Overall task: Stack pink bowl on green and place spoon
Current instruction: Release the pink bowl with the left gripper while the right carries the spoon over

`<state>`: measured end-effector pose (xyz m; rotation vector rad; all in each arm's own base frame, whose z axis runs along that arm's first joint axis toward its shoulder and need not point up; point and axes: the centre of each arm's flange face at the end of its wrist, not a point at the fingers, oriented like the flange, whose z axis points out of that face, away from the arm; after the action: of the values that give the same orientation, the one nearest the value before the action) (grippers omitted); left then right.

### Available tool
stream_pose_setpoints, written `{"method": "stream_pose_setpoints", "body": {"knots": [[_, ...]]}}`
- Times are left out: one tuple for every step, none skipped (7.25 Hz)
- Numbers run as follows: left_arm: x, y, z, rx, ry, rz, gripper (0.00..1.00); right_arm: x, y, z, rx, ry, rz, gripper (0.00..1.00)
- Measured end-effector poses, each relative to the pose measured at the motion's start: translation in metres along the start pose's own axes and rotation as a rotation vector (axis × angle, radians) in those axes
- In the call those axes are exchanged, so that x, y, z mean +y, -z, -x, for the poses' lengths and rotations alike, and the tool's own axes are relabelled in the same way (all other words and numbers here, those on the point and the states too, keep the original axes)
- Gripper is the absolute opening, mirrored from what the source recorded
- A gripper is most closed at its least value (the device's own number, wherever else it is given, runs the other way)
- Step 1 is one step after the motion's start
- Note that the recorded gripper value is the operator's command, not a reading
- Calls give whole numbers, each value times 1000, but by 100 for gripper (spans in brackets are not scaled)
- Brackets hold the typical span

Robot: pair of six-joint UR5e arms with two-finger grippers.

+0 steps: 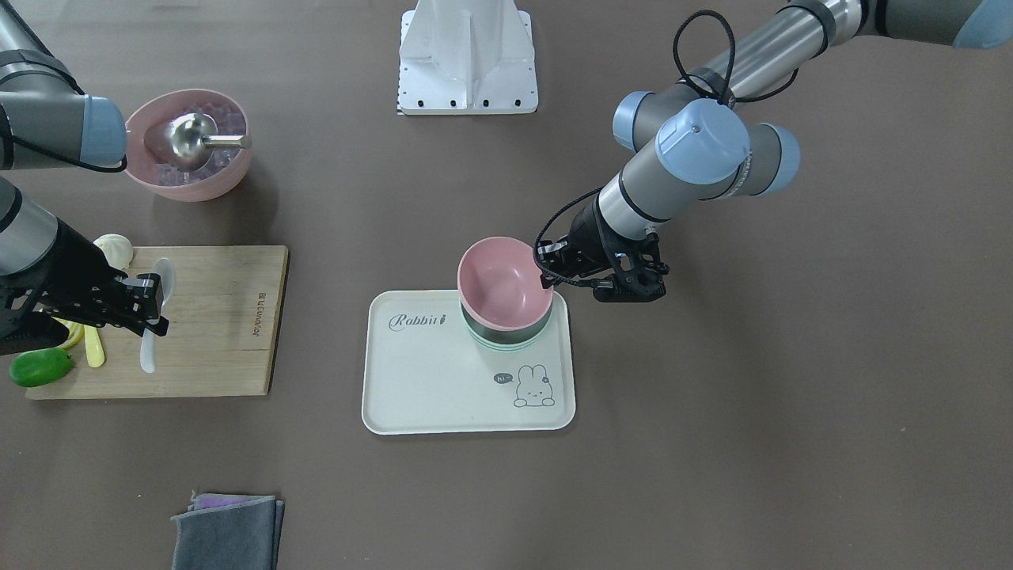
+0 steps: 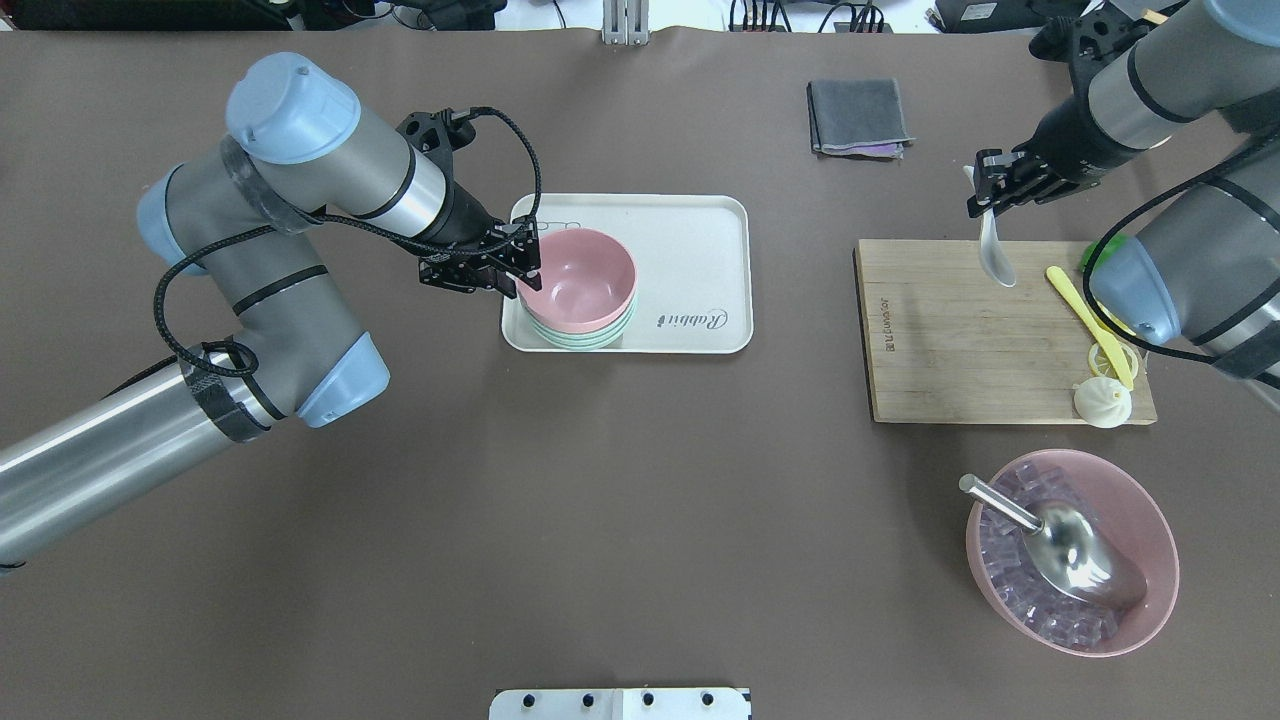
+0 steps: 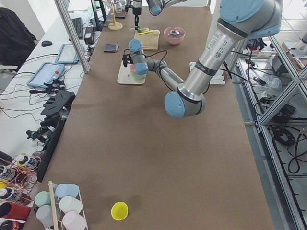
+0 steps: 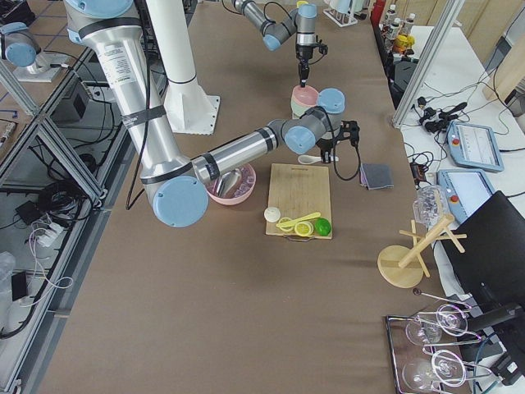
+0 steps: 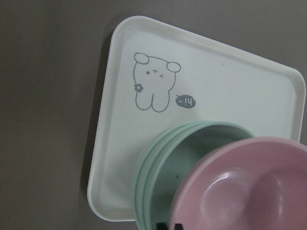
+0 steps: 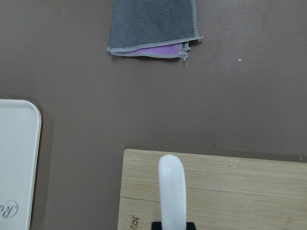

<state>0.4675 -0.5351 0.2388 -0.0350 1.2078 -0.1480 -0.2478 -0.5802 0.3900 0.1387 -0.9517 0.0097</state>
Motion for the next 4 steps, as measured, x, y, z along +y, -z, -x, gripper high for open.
{"method": "stream_pose_setpoints", "body": {"knots": [[-1,2,-1,2,-1,-8,98,0,0,0,-1,0,0,0],[-4,6,-2,5,0,-22,98,0,2,4,-5,5,-3,0],[-12,19,-2,12,6,-42,98,-2,10,17,-23,10,-11,0],[-23,42,3,23,16,-59,98,-7,22,40,-60,-9,-17,0]]}}
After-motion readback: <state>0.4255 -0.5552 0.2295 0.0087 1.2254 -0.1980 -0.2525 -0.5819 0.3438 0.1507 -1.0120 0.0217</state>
